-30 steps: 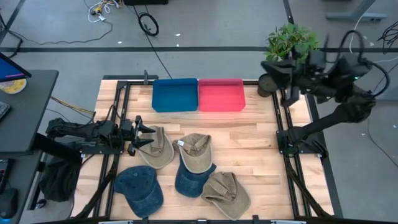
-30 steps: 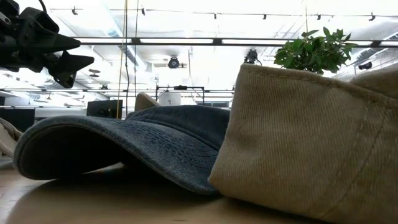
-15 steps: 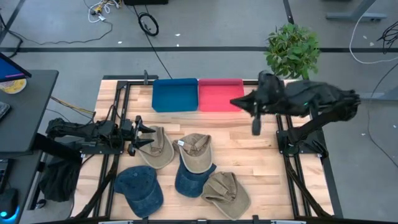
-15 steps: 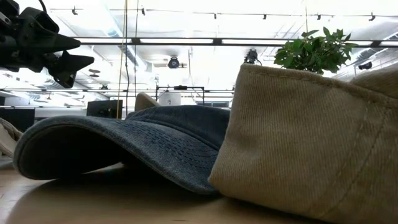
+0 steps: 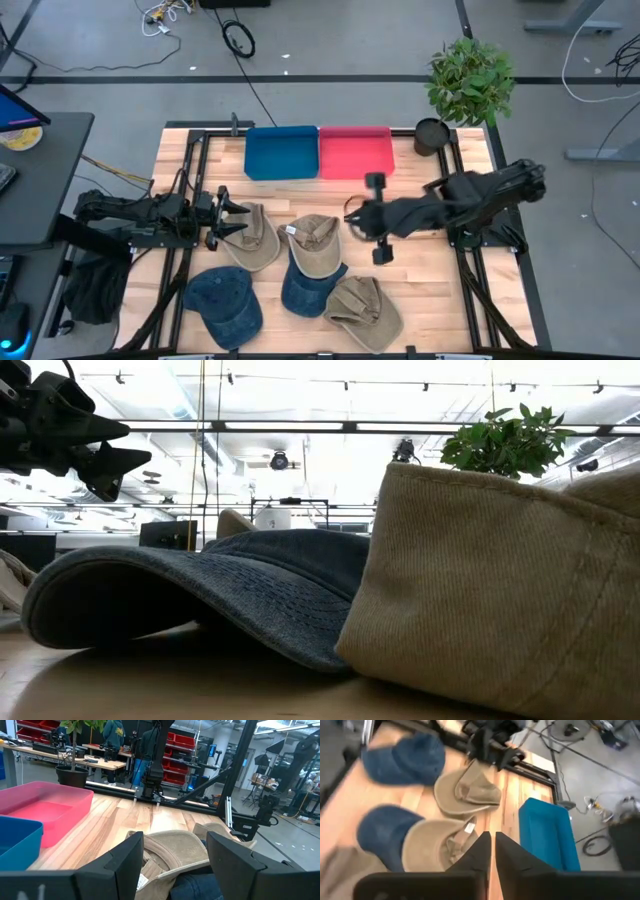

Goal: Pick & Place hat
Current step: Put the top right brown cap into the red bin

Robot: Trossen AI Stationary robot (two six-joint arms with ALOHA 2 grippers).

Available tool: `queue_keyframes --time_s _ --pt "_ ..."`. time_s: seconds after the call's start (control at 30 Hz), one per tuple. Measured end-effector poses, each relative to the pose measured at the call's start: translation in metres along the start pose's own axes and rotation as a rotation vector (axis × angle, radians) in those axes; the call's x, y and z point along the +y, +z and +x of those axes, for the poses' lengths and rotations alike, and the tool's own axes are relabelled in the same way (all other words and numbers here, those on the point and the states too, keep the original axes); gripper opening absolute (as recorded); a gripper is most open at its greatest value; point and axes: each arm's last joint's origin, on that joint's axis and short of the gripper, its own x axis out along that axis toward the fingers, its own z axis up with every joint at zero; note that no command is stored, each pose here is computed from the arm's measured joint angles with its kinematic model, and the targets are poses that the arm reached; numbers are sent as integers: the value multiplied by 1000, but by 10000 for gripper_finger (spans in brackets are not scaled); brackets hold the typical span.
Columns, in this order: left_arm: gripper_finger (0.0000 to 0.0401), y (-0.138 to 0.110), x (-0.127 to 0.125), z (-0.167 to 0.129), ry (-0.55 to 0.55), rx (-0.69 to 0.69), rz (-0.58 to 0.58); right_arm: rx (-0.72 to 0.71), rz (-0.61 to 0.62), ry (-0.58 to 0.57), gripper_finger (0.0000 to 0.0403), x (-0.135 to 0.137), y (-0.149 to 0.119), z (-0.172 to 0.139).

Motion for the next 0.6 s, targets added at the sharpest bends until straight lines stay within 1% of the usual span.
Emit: queue_keyframes --time_s 0.17,0.3,0.37,0.47,0.53,0.6 --pt "220 0 0 0 0 0 0 83 -164 15 65 15 -1 31" --pt "220 0 0 0 0 0 0 193 -290 43 101 29 -7 59" --pt "220 0 0 0 0 0 0 225 -338 54 124 34 -9 71" --pt "220 0 0 0 0 0 0 254 -376 64 162 40 -11 86" --pt "220 0 0 0 0 0 0 283 -444 94 188 45 -14 98" --pt "220 0 0 0 0 -1 0 305 -523 152 211 50 -18 111"
